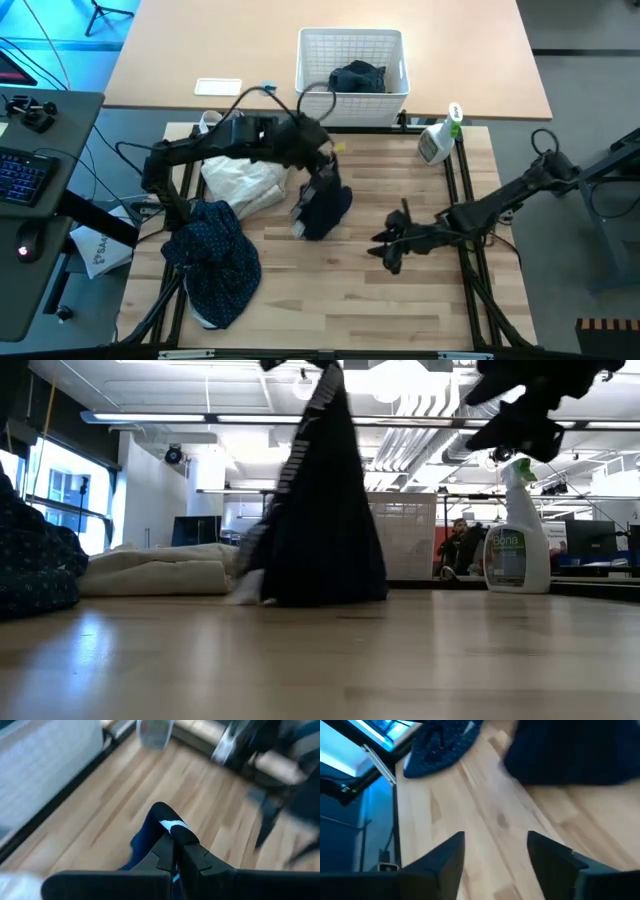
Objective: Fold Laundry from Bin
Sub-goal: Fold the black boxer short
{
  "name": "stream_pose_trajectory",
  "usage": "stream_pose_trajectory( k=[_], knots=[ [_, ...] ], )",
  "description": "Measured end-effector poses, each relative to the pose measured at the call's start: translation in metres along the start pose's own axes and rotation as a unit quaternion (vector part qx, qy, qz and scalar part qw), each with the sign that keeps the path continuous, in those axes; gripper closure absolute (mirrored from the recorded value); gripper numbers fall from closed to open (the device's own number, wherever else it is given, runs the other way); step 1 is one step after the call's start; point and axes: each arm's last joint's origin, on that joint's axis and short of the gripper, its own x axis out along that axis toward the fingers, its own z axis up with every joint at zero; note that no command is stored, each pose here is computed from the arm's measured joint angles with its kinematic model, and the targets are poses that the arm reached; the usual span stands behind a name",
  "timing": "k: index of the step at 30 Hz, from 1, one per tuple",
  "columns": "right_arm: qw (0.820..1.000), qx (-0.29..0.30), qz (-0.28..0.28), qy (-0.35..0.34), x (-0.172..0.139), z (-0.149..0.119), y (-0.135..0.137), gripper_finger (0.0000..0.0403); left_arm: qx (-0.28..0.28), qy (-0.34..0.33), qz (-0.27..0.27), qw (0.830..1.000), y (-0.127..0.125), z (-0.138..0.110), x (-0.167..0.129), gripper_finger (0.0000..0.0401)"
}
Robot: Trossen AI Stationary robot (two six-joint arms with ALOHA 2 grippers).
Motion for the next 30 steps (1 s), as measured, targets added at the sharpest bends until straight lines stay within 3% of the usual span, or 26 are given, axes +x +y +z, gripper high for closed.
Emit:
stream_pose_trajectory(
  k=[5,10,12,14,19,23,27,30],
  knots=[
    [1.000,0.020,-0.012,-0.004,-0.004,0.014,0.017,0.0169,-0.016,-0.093,-0.094,0.991,-0.007,0.026,-0.024,0.0401],
    [0.998,-0.002,-0.055,-0.039,-0.047,0.044,0.039,0.0185,-0.026,-0.235,-0.227,0.945,-0.023,0.057,-0.078,0.0401],
    [0.995,-0.010,-0.077,-0.055,-0.068,0.059,0.045,0.0195,-0.017,-0.275,-0.219,0.936,-0.026,0.062,-0.092,0.0401],
    [0.992,-0.012,-0.096,-0.075,-0.086,0.072,0.048,0.0204,-0.007,-0.293,-0.174,0.940,-0.024,0.063,-0.099,0.0401],
    [0.984,0.009,-0.158,-0.077,-0.107,0.097,0.037,0.0222,0.004,-0.243,-0.031,0.970,-0.005,0.055,-0.081,0.0401],
    [0.973,0.038,-0.222,-0.045,-0.107,0.101,0.017,0.0229,0.013,-0.167,0.015,0.986,0.007,0.046,-0.044,0.0401],
    [0.964,0.037,-0.264,-0.022,-0.109,0.099,0.006,0.0231,0.019,-0.120,0.002,0.993,0.009,0.037,-0.022,0.0401],
    [0.969,0.005,-0.244,0.020,-0.110,0.097,0.007,0.0231,-0.011,-0.076,-0.072,0.994,0.001,0.030,-0.022,0.0401]
  ],
)
